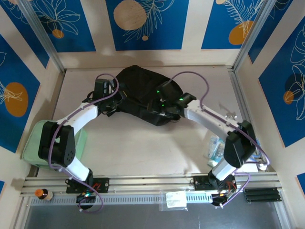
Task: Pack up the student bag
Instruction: Zip the student bag at the center of the table.
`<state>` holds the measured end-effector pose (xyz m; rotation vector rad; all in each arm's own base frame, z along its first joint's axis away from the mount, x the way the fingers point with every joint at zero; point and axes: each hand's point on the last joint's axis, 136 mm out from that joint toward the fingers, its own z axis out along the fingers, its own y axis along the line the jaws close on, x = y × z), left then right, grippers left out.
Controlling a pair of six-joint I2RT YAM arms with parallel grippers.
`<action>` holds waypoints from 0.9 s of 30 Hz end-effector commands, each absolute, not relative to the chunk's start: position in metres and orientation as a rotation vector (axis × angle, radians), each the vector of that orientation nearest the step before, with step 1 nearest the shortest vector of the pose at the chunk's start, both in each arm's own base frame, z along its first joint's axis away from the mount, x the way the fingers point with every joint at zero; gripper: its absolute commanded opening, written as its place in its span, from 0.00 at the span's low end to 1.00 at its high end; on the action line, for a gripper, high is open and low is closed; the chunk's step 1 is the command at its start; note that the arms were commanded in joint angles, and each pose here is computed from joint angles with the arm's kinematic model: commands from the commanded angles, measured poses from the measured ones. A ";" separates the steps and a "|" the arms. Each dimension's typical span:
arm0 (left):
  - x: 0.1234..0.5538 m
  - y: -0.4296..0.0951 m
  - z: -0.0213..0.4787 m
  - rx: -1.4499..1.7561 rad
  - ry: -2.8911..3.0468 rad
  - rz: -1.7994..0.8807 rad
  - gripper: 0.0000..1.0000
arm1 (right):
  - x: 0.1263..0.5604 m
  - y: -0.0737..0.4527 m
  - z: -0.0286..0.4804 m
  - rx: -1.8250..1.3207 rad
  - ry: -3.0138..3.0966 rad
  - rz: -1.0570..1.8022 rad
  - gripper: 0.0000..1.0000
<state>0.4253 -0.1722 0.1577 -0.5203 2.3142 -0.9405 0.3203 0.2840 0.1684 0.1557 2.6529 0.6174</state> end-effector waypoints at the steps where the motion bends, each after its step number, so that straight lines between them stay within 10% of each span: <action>1: 0.425 -0.183 0.186 -0.448 2.232 -1.002 0.00 | 0.321 0.298 0.159 0.238 2.680 0.506 0.58; 27: 0.418 -0.179 0.180 -0.453 2.249 -0.978 0.00 | 0.338 0.314 0.132 0.311 2.712 0.243 0.27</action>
